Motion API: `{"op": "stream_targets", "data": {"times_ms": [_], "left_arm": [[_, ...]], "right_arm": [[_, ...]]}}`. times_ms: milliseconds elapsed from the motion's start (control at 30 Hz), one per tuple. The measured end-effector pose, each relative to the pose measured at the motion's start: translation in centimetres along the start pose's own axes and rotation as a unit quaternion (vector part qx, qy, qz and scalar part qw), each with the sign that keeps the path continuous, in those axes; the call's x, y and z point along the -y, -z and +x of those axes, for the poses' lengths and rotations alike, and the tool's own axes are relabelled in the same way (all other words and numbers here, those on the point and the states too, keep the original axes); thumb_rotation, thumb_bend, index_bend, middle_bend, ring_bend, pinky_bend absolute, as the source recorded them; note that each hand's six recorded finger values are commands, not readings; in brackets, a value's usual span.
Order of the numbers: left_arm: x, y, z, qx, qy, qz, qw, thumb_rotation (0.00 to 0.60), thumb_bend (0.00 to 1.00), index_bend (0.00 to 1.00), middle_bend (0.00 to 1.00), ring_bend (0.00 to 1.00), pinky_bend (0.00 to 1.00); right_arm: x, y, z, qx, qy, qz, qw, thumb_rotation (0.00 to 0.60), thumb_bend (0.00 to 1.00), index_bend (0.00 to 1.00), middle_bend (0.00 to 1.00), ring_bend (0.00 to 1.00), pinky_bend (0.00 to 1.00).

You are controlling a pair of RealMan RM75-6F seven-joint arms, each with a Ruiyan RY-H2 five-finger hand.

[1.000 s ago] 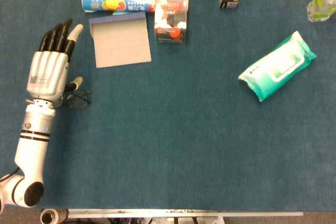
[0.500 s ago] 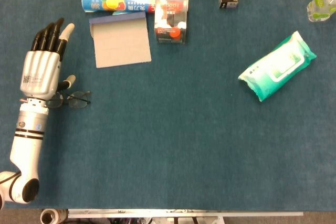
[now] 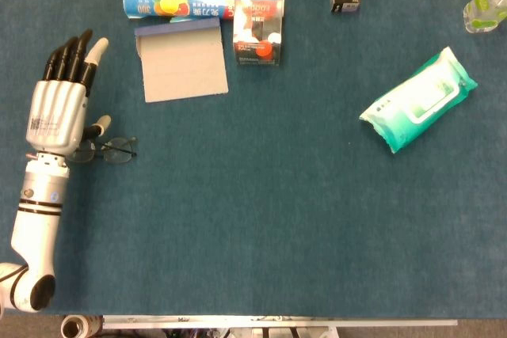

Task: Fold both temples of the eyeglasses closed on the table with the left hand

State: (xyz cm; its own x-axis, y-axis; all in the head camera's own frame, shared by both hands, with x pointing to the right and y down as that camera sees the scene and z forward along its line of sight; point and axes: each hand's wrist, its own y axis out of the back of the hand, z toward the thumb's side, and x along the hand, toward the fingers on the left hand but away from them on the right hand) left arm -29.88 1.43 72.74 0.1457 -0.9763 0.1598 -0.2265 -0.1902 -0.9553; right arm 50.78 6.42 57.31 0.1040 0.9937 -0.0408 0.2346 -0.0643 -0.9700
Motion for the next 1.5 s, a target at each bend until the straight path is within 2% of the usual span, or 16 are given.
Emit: {"op": "stream_targets", "data": {"times_ms": [233,500,833,1500], "left_arm": [[-1.8,-1.4,-1.7,0.014,-0.006,-0.001,0.9999,0.600,0.10,0.00,0.00,0.00,0.09],[-3.0,-1.2,-3.0,0.012,-0.014,-0.009,0.9998,0.600,0.10,0.00,0.00,0.00,0.09],[-2.3,-0.2,-2.9,-0.001,-0.005,-0.002,1.0000,0.600,0.10,0.00,0.00,0.00,0.09],[-0.3,3.4,-2.6,-0.027,0.006,0.042,0.9987,0.600,0.10,0.00,0.00,0.00,0.09]], "right_arm": [[-0.1,-0.1,0.0,-0.001,0.000,-0.002,1.0000,0.600,0.28,0.68,0.54,0.32,0.25],[0.0,-0.2,-0.1,-0.002,-0.002,-0.002,1.0000,0.600,0.28,0.68,0.54,0.32,0.25],[0.0,-0.2,-0.2,-0.002,-0.003,-0.002,1.0000,0.600,0.28,0.68,0.54,0.32,0.25],[-0.2,-0.3,-0.3,-0.002,0.001,-0.003,1.0000,0.600,0.28,0.68,0.54,0.32,0.25]]}}
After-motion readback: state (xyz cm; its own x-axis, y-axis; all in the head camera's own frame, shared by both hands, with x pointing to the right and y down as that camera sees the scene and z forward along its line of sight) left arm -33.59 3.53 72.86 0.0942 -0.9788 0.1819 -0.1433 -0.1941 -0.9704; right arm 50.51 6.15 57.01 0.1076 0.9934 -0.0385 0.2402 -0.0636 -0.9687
